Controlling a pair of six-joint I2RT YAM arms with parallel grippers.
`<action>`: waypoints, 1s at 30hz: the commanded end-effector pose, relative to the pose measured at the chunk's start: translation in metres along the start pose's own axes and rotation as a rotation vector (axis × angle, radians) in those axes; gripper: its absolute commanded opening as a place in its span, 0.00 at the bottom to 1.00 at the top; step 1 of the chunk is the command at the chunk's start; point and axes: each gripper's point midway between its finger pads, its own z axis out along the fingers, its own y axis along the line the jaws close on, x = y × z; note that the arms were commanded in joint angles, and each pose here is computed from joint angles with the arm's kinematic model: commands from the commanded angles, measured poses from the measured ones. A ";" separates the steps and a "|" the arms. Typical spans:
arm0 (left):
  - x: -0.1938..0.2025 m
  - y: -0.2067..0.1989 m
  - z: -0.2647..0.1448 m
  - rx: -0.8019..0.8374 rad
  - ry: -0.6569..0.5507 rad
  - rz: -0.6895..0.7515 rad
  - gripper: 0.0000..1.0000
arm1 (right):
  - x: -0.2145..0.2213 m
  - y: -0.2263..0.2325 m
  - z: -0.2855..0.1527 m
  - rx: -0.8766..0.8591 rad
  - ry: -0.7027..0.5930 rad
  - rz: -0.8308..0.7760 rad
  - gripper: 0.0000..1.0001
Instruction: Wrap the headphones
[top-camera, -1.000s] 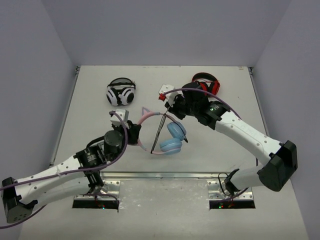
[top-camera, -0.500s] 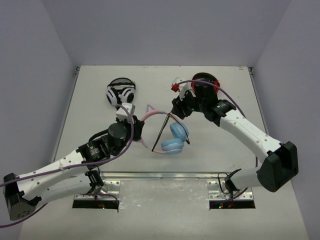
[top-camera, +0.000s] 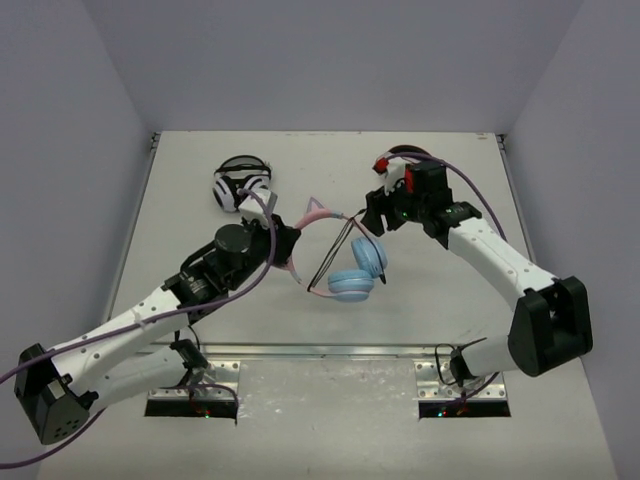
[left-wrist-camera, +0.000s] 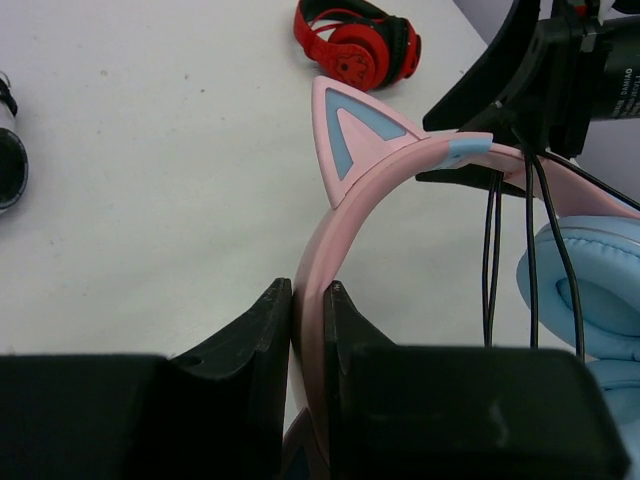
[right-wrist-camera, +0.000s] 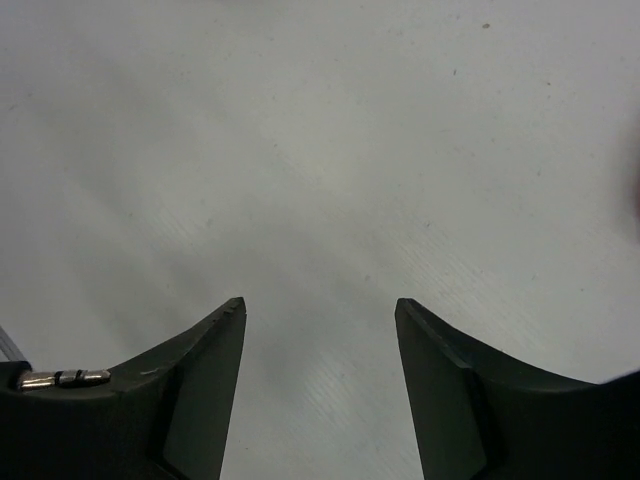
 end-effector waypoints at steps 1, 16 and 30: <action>-0.057 -0.027 0.003 0.107 -0.153 -0.072 0.00 | 0.008 -0.006 0.008 -0.007 -0.008 0.087 0.63; -0.053 0.000 0.058 0.277 -0.002 0.090 0.00 | 0.109 -0.129 -0.082 0.626 0.099 0.844 0.99; 0.061 0.003 0.096 0.746 0.419 0.182 0.01 | 0.035 -0.061 -0.148 0.430 -0.158 0.618 0.99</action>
